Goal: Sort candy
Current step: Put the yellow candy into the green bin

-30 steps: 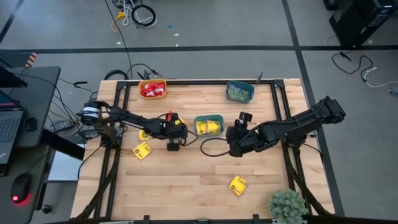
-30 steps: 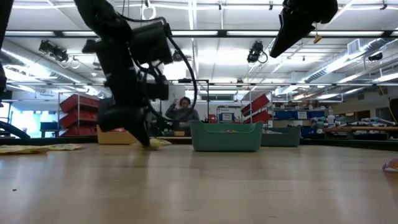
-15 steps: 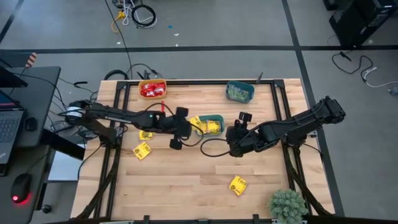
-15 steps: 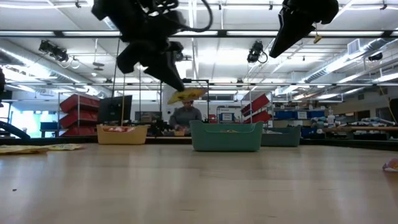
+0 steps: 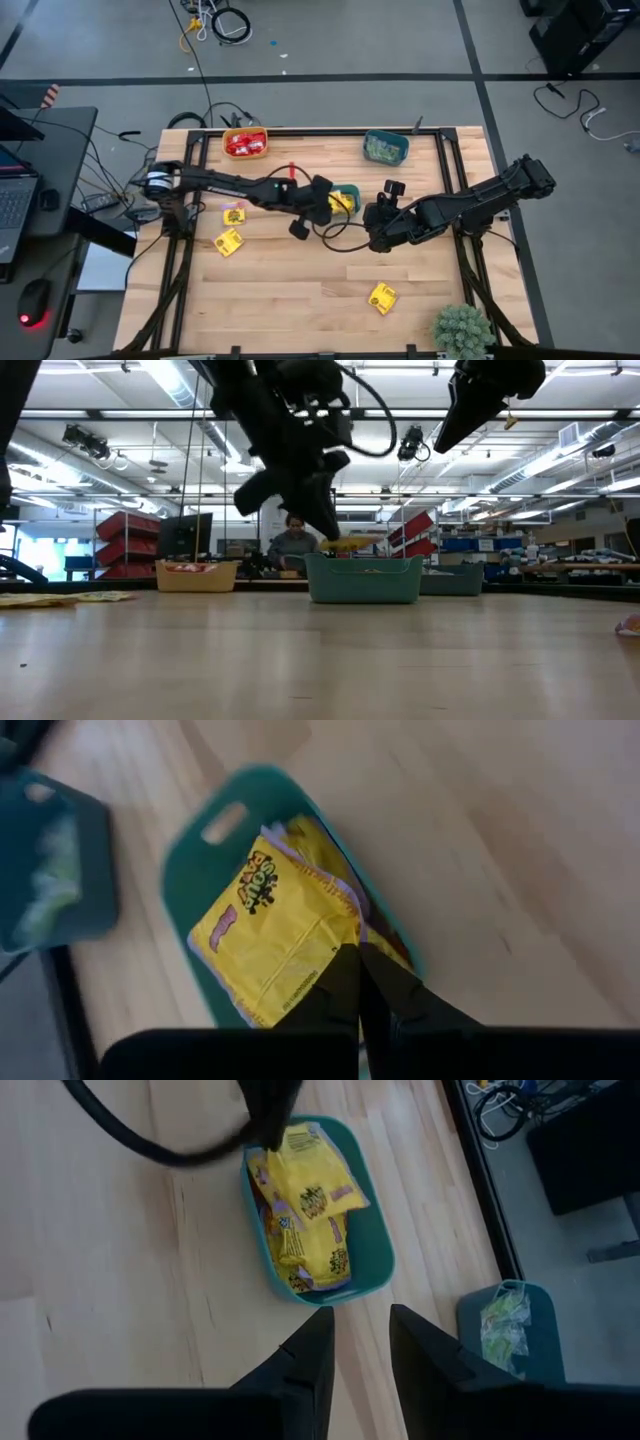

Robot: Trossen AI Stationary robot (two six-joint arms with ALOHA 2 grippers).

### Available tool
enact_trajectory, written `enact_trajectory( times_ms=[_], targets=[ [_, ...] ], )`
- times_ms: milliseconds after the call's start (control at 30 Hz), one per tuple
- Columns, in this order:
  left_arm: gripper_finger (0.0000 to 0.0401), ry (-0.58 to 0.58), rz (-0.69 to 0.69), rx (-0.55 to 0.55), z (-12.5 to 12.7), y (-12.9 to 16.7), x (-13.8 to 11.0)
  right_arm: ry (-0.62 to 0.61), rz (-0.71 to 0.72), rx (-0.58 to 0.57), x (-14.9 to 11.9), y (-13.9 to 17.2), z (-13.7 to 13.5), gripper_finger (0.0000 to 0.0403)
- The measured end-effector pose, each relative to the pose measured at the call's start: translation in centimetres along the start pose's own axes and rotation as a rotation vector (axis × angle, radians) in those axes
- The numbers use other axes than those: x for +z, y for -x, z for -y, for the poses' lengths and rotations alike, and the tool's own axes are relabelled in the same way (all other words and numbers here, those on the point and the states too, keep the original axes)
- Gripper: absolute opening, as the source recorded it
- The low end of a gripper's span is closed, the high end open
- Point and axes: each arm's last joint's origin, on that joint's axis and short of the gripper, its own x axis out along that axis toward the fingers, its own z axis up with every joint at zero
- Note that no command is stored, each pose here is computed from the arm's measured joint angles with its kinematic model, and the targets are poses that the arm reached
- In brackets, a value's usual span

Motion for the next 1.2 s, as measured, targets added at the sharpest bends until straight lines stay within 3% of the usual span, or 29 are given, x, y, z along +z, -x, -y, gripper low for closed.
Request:
enact_trajectory(
  times_ms=[333, 867, 1067, 1200],
  targets=[
    [0.0006, 0.004, -0.148, -0.026, 0.5, -1.1, -1.3, 0.021, -0.003, 0.002, 0.0, 0.0, 0.0, 0.0087],
    [0.0096, 0.067, -0.210, 0.094, 1.2, -0.6, -0.5, 0.015, -0.002, 0.010, 0.0, 0.0, 0.0, 0.0087],
    [0.0097, 0.112, -0.170, 0.137, 1.4, 1.2, 0.4, 0.026, -0.003, 0.010, 0.0, 0.0, 0.0, 0.0087],
    [0.0096, 0.200, -0.105, 0.098, 1.3, 3.0, 0.7, 0.035, -0.014, 0.006, -0.1, 0.0, 0.0, 0.0085]
  ],
)
